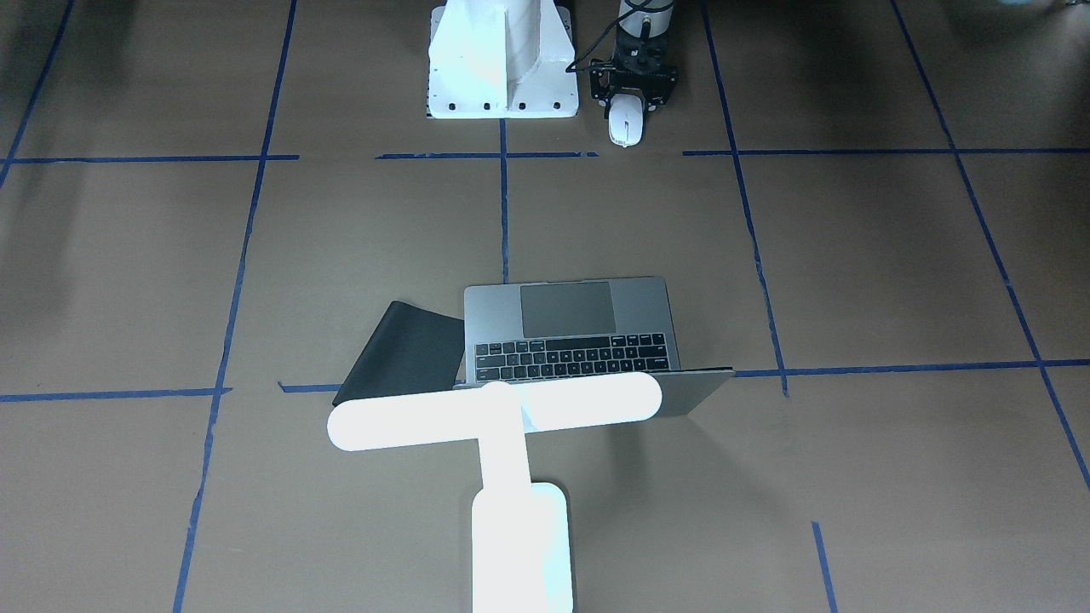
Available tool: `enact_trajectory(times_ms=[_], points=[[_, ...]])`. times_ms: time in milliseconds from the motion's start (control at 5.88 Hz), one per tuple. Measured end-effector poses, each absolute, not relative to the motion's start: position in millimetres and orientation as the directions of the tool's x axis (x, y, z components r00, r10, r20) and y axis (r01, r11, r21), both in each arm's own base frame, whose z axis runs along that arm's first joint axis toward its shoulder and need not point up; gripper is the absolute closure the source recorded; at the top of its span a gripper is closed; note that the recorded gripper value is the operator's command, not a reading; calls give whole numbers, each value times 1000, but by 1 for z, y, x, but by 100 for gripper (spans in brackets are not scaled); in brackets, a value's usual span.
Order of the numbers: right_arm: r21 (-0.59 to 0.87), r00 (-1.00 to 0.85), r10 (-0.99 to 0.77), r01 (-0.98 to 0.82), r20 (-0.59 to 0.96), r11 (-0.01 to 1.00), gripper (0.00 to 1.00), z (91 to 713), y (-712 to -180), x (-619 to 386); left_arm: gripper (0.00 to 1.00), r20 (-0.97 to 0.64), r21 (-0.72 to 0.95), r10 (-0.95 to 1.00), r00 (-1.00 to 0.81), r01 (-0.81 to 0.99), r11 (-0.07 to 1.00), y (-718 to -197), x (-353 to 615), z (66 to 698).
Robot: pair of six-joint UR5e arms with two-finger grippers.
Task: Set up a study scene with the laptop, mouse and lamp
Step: 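Grasp the white mouse with the left gripper near the robot, then carry the white mouse with the left gripper onto the black mouse pad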
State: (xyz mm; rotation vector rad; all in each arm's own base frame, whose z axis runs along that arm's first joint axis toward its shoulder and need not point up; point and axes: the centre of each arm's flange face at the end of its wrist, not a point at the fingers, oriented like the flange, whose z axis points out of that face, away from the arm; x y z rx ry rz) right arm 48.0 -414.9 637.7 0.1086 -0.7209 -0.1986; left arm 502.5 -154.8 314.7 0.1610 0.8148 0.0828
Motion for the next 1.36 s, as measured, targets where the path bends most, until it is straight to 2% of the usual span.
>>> enact_trajectory(times_ms=[340,681,1021,1362], points=[[166,734,-217,143,644,976,0,638,-415,48,80,-734,249,183,654,8,969,-193,478,276],[165,734,-216,142,644,976,0,638,-415,48,80,-749,324,226,623,47,945,-240,479,211],[158,736,-206,135,645,978,0,639,-415,48,80,-771,324,206,602,94,941,-289,523,151],[147,739,-187,120,648,982,0,638,-415,48,76,-771,282,147,619,126,951,-364,589,86]])
